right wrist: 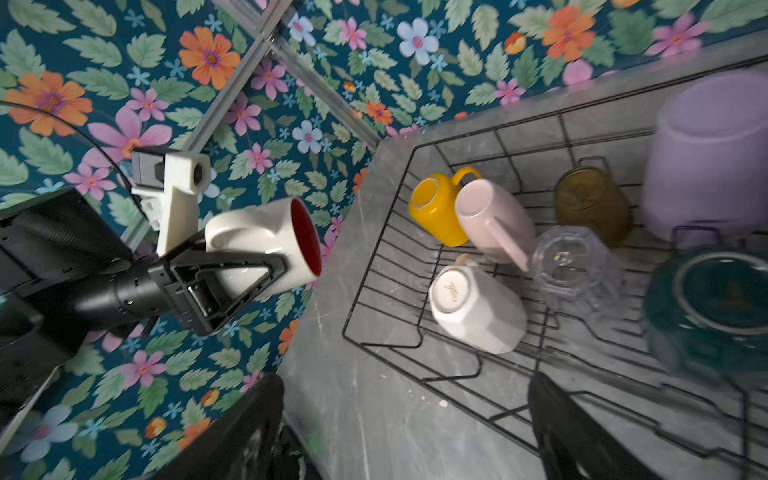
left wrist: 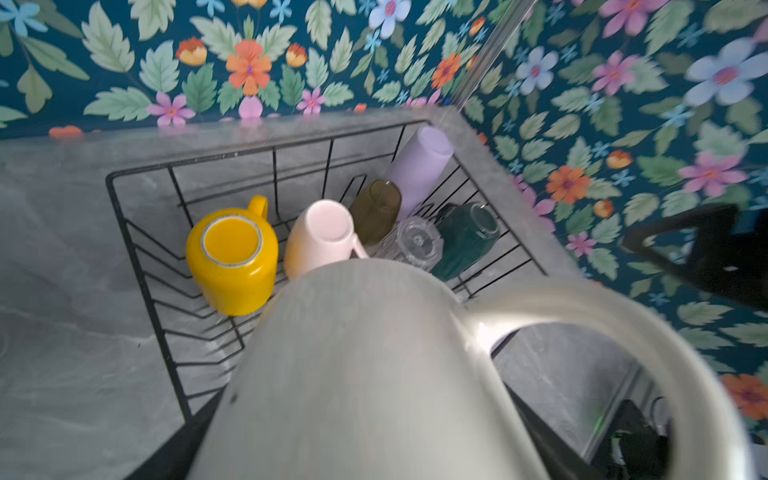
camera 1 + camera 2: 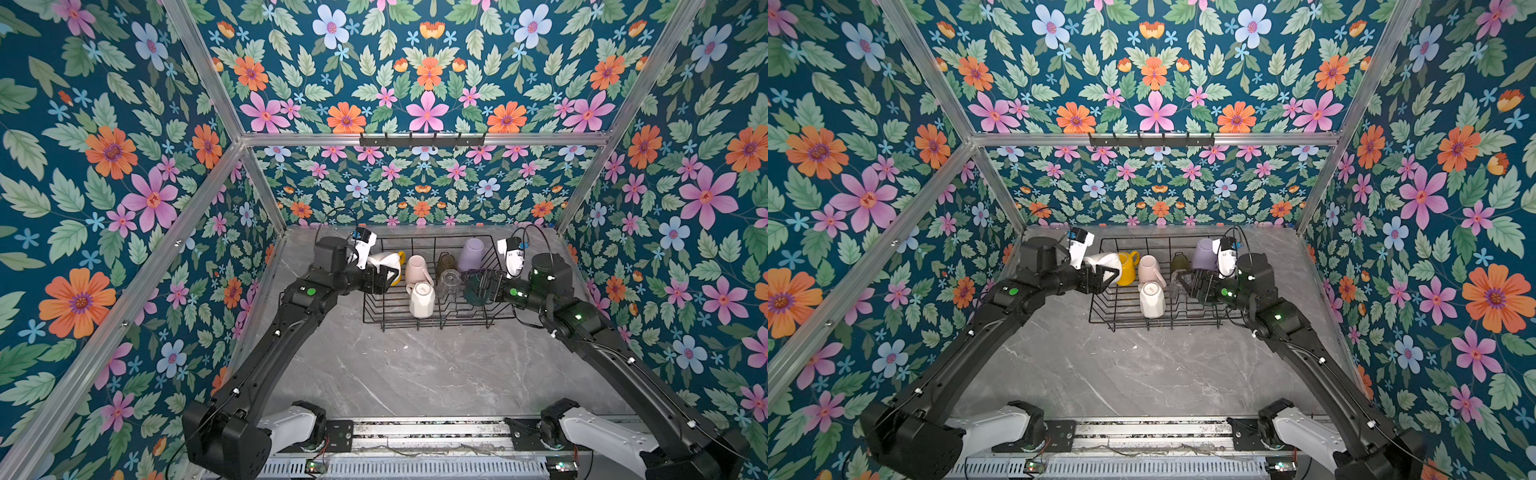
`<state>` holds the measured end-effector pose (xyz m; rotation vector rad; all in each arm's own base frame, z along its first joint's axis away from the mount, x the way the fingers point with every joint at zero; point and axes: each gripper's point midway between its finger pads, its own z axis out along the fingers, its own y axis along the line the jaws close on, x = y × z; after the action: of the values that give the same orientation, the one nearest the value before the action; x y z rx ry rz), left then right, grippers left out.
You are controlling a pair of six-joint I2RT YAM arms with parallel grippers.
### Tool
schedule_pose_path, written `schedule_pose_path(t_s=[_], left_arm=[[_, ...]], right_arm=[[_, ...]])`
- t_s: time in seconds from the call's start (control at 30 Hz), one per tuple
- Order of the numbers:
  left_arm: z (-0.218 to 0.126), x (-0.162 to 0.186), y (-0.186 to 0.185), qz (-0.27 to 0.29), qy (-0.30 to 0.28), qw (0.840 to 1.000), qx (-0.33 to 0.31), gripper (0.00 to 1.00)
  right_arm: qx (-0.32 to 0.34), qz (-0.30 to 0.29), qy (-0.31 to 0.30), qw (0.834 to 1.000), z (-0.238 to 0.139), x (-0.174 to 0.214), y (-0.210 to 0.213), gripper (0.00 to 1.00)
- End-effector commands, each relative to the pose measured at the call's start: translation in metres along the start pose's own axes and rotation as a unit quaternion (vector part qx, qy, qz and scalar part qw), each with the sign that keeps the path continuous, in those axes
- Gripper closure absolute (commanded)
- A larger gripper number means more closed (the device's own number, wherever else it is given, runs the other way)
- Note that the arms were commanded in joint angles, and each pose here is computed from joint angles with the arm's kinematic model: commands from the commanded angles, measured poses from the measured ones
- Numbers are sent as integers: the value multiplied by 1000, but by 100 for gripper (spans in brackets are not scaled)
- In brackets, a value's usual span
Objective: Load the cups into the dish rack
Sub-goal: 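Open the right gripper and withdraw while the left carries the mug over the rack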
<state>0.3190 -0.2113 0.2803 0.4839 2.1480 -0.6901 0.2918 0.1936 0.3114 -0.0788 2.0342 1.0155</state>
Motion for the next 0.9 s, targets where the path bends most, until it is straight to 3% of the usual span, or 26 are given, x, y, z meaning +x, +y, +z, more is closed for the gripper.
schedule_pose_path(t_s=[0.0, 0.3, 0.87], left_arm=[[8, 8, 16, 41, 37, 994, -95, 100], [30, 35, 34, 57, 130, 973, -180, 100], [66, 73, 41, 58, 219, 955, -192, 100]], right_arm=[[26, -22, -15, 999, -5, -4, -15, 8], [46, -12, -9, 999, -3, 4, -31, 8], [53, -7, 1, 999, -2, 10, -38, 7]])
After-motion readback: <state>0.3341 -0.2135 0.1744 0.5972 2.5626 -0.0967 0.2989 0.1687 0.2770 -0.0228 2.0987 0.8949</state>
